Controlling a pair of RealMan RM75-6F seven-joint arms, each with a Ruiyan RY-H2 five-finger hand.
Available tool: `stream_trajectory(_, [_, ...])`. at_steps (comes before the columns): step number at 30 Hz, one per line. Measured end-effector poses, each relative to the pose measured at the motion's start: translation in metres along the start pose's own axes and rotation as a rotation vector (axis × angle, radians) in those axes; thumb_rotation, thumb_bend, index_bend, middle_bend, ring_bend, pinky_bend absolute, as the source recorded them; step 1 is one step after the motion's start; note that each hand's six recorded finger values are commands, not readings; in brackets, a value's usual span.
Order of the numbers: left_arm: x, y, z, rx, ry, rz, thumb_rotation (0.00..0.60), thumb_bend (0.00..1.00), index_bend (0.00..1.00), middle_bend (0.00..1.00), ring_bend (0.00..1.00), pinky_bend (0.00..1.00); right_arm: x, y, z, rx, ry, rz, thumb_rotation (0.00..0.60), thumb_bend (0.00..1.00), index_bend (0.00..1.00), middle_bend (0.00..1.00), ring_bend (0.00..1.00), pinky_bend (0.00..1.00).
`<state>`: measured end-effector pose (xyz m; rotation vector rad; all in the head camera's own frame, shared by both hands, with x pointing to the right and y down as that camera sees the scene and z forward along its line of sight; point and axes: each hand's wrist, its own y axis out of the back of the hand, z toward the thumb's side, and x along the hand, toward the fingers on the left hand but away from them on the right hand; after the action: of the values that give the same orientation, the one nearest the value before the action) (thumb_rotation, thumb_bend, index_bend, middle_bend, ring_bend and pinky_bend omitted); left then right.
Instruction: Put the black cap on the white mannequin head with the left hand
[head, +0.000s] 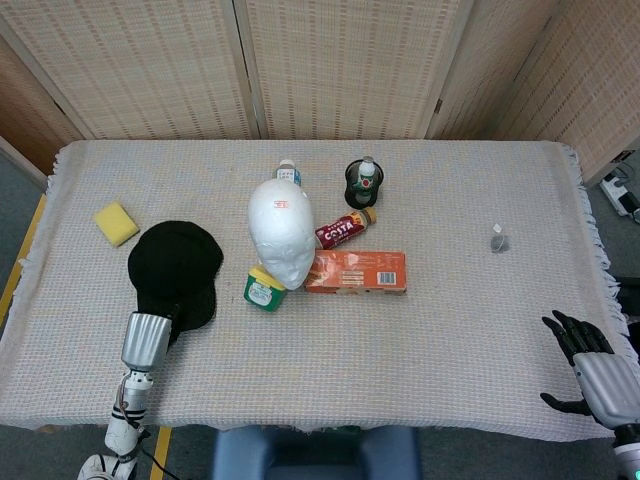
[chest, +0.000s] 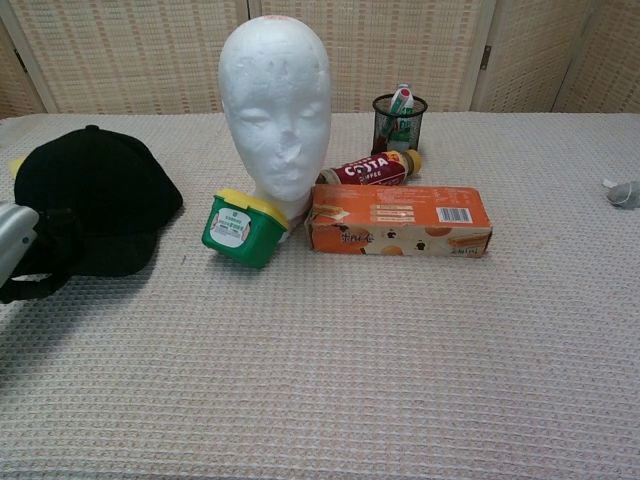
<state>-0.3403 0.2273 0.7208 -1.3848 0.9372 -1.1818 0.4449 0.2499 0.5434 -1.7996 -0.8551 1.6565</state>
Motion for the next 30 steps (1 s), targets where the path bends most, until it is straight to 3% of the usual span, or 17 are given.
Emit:
stream_trajectory(6, [0.014, 0.018, -0.009, -0.006, 0.013, 0.085, 0.6, 0.52, 0.65, 1.0, 0.99, 0.97, 0.001, -0.001, 0.001, 0.002, 0.004, 0.01, 0.6, 0.07, 0.0, 0.0, 0.0, 0.0])
stream_trajectory(15, [0.053, 0.068, -0.029, -0.014, 0.051, 0.303, 0.6, 0.57, 0.64, 1.0, 0.99, 0.97, 0.002, -0.001, 0.002, 0.0, 0.009, 0.022, 0.6, 0.07, 0.0, 0.0, 0.0, 0.0])
stream_trajectory(20, [0.065, 0.083, -0.034, 0.0, 0.056, 0.354, 0.6, 0.59, 0.64, 1.0, 0.99, 0.97, 0.002, 0.0, 0.001, -0.002, 0.007, 0.022, 0.6, 0.07, 0.0, 0.0, 0.0, 0.0])
stream_trajectory(30, [0.14, 0.152, -0.024, 0.052, 0.009, 0.545, 0.6, 0.6, 0.64, 1.0, 0.99, 0.97, 0.002, 0.002, -0.002, -0.004, -0.01, 0.02, 0.6, 0.07, 0.0, 0.0, 0.0, 0.0])
